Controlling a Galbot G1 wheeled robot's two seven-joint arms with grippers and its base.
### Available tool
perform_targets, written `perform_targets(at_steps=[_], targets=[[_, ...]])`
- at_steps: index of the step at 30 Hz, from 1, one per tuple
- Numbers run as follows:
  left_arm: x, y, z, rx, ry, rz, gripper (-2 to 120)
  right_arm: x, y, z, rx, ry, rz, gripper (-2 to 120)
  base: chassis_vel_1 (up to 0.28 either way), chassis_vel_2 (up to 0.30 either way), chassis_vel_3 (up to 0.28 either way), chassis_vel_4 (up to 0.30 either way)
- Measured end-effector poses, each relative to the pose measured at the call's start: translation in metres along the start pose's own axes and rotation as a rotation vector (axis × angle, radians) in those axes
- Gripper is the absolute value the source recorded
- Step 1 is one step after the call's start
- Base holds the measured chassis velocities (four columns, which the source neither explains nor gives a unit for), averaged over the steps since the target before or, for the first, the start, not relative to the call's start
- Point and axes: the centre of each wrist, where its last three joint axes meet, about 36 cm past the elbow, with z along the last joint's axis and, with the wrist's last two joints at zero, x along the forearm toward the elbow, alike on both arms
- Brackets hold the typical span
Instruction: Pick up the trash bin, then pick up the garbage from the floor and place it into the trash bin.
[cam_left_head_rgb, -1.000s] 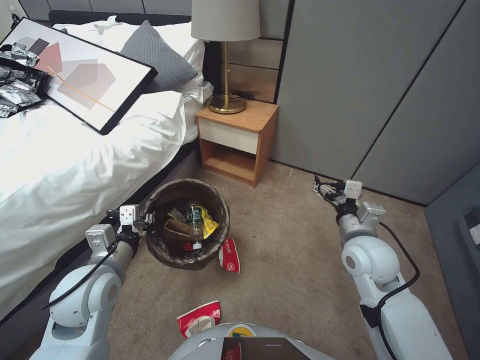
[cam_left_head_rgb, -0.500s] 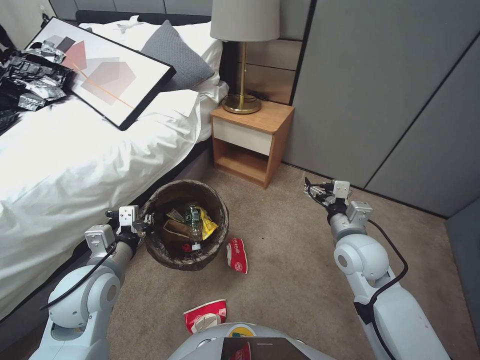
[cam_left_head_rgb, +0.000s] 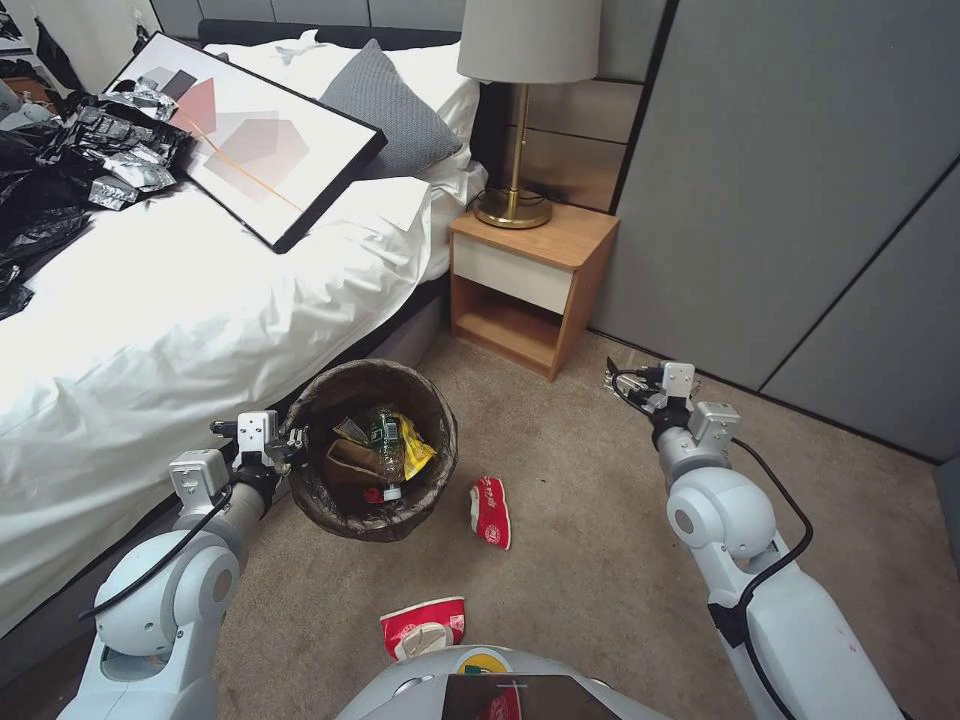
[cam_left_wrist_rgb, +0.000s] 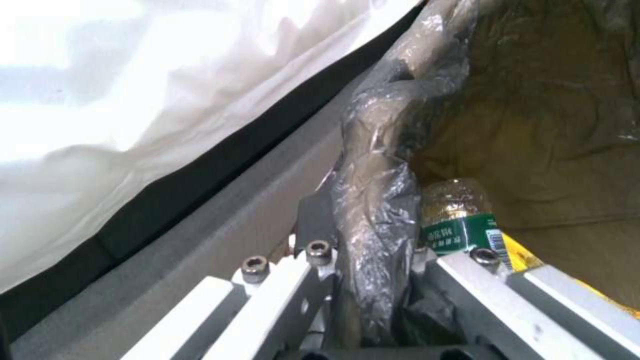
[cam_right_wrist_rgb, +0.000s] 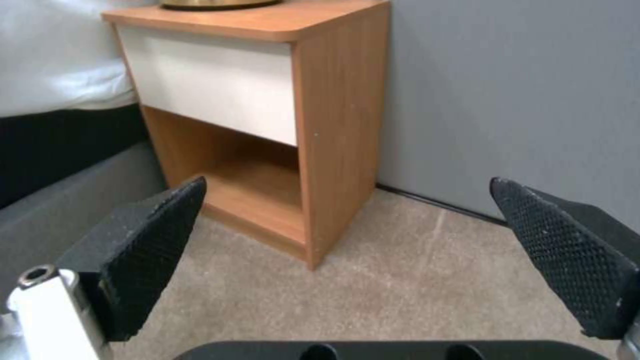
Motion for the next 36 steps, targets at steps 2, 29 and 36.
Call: perform_targets(at_steps=[2, 29, 36], targets=[[0.000, 0.000, 0.000, 0.001, 0.000, -0.001, 0, 0.000, 0.000, 0.000, 0.001, 0.002, -0.001, 100, 0.000, 0.000, 0.000, 0.000], [-0.004, 0.004, 0.005, 0.001, 0.014, -0.018, 0, 0.007, 0.014, 0.016, 0.021, 0.037, -0.009, 100, 0.013, 0.012, 0.009, 0.009], [-0.005, 0.003, 0.006, -0.003, 0.017, -0.018, 0, -0.015, 0.034, -0.007, 0.023, 0.257, -0.131, 100, 0.000, 0.000, 0.000, 0.000]])
